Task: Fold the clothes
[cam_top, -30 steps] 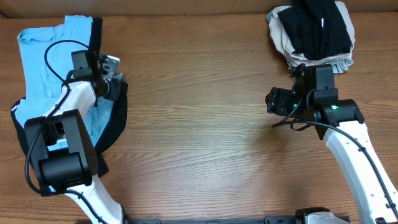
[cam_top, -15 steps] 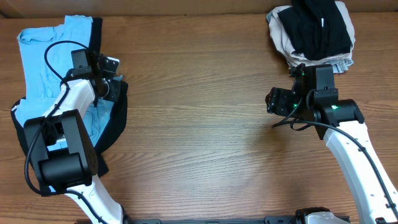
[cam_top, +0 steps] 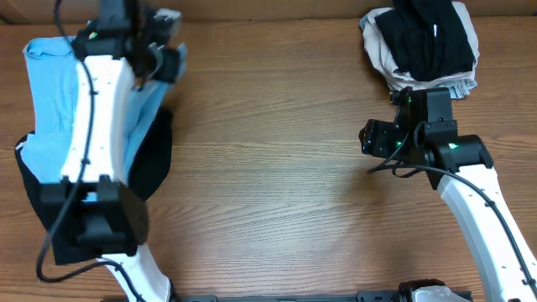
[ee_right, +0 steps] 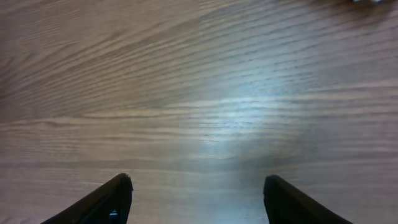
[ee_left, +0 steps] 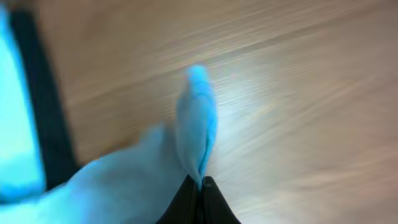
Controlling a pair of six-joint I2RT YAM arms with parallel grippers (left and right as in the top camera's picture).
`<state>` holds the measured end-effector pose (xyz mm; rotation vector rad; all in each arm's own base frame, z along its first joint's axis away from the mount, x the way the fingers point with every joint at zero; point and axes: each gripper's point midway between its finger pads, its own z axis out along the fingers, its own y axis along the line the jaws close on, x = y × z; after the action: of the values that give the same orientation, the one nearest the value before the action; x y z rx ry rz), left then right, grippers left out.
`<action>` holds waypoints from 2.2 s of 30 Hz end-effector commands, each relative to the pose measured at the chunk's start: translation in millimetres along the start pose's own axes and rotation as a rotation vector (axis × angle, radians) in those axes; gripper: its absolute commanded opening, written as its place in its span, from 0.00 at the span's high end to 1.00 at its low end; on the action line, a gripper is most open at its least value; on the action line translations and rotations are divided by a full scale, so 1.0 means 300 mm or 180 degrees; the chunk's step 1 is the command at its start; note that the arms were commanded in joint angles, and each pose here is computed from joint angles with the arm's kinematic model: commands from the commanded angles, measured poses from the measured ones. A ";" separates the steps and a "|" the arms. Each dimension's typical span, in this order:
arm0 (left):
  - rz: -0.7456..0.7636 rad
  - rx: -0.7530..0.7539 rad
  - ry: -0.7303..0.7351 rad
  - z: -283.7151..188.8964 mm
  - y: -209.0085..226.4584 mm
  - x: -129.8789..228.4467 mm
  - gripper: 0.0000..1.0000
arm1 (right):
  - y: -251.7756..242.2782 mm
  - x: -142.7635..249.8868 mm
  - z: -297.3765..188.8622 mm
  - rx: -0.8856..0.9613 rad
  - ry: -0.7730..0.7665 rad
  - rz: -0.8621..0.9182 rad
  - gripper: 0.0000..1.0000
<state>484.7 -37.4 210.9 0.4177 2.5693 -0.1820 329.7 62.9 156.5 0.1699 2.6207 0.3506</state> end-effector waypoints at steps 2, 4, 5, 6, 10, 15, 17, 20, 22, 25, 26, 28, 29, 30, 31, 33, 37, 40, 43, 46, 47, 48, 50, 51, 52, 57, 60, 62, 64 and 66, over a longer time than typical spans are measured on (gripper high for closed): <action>0.0525 0.0685 -0.0288 -0.148 -0.397 -0.112 0.96 | 0.027 -0.090 -0.166 -0.0101 -0.0362 0.0045 0.28; 0.0752 0.0938 -0.0261 -0.150 -0.552 -0.102 0.96 | 0.009 -0.113 -0.238 -0.0064 -0.0449 0.0121 0.28; 0.0846 0.1024 -0.0236 -0.144 -0.614 -0.095 0.96 | -0.005 -0.123 -0.271 -0.0039 -0.0492 0.0168 0.28; 0.0971 0.1121 -0.0217 -0.138 -0.691 -0.085 0.96 | -0.020 -0.134 -0.307 -0.0010 -0.0540 0.0222 0.28; 0.1425 0.1420 -0.0191 -0.095 -0.963 -0.046 0.96 | -0.100 -0.164 -0.459 0.0156 -0.0763 0.0467 0.27; 0.1714 0.1667 -0.0180 -0.006 -1.212 0.004 0.96 | -0.203 -0.167 -0.560 0.0365 -0.0976 0.0763 0.27; 0.1703 0.1748 -0.0193 0.045 -1.297 0.015 0.96 | -0.243 -0.158 -0.578 0.0447 -0.1004 0.0881 0.27; 0.1650 0.1859 -0.0242 0.097 -1.392 0.022 0.96 | -0.296 -0.140 -0.593 0.0555 -0.0996 0.1052 0.27; 0.1647 0.1976 -0.0310 0.101 -1.447 0.021 0.96 | -0.319 -0.132 -0.599 0.0601 -0.0990 0.1126 0.24; 0.1705 0.2144 -0.0501 0.069 -1.526 0.004 0.95 | -0.338 -0.125 -0.604 0.0643 -0.0987 0.1180 0.23; 0.1731 0.2167 -0.0561 0.058 -1.546 -0.001 0.94 | -0.342 -0.121 -0.605 0.0651 -0.0980 0.1197 0.22; 0.1768 0.2183 -0.0675 0.042 -1.572 -0.016 0.86 | -0.347 -0.113 -0.605 0.0663 -0.0954 0.1223 0.22; 0.1773 0.2190 -0.0702 0.035 -1.576 -0.022 0.79 | -0.348 -0.108 -0.604 0.0666 -0.0935 0.1232 0.22; 0.1773 0.2193 -0.0719 0.028 -1.577 -0.028 0.67 | -0.347 -0.103 -0.602 0.0667 -0.0918 0.1237 0.22; 0.1765 0.2189 -0.0723 0.020 -1.572 -0.033 0.55 | -0.347 -0.100 -0.601 0.0667 -0.0906 0.1240 0.22; 0.1719 0.2147 -0.0718 0.004 -1.536 -0.055 0.26 | -0.345 -0.098 -0.600 0.0660 -0.0895 0.1244 0.21; 0.1460 0.1926 -0.0743 -0.085 -1.339 -0.165 0.00 | -0.288 -0.108 -0.590 0.0357 -0.0863 0.1024 0.18; 0.1255 0.1750 -0.0788 -0.143 -1.183 -0.232 0.00 | -0.278 -0.109 -0.588 0.0302 -0.0857 0.1013 0.18; 0.1030 0.1530 -0.0849 -0.185 -0.995 -0.290 0.00 | -0.247 -0.111 -0.581 0.0162 -0.0823 0.0883 0.18; 0.0714 0.1243 -0.0841 -0.192 -0.752 -0.320 0.00 | -0.173 -0.113 -0.554 -0.0104 -0.0722 0.0676 0.18; 0.0624 0.1170 -0.0811 -0.186 -0.687 -0.319 0.00 | -0.159 -0.113 -0.543 -0.0133 -0.0683 0.0636 0.18; 0.0554 0.1115 -0.0785 -0.183 -0.638 -0.316 0.00 | -0.141 -0.114 -0.528 -0.0169 -0.0635 0.0585 0.18; 0.0434 0.0992 -0.0712 -0.173 -0.530 -0.300 0.00 | -0.105 -0.114 -0.498 -0.0244 -0.0534 0.0483 0.18; 0.0395 0.0929 -0.0681 -0.171 -0.478 -0.291 0.00 | -0.085 -0.113 -0.480 -0.0285 -0.0477 0.0427 0.18; 0.0317 0.0840 -0.0645 -0.168 -0.425 -0.282 0.00 | -0.058 -0.113 -0.459 -0.0336 -0.0408 0.0353 0.18; 0.0106 0.0290 -0.0450 -0.153 -0.201 -0.226 0.00 | 0.085 -0.115 -0.335 -0.0585 -0.0097 0.0042 0.18; 0.0016 0.0003 -0.0331 -0.141 -0.100 -0.194 0.00 | 0.180 -0.116 -0.254 -0.0727 0.0051 -0.0103 0.18; -0.0064 -0.0157 -0.0265 -0.129 -0.036 -0.176 0.00 | 0.248 -0.113 -0.197 -0.0818 0.0138 -0.0207 0.18; -0.0154 -0.0212 -0.0203 -0.112 0.015 -0.156 0.00 | 0.315 -0.108 -0.131 -0.0901 0.0217 -0.0322 0.18; -0.0261 -0.0237 -0.0145 -0.099 0.060 -0.135 0.00 | 0.382 -0.101 -0.060 -0.0967 0.0284 -0.0408 0.19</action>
<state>503.9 -52.0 268.5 0.3247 2.5053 -0.2003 347.7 134.7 227.1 -0.0830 2.5877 0.6736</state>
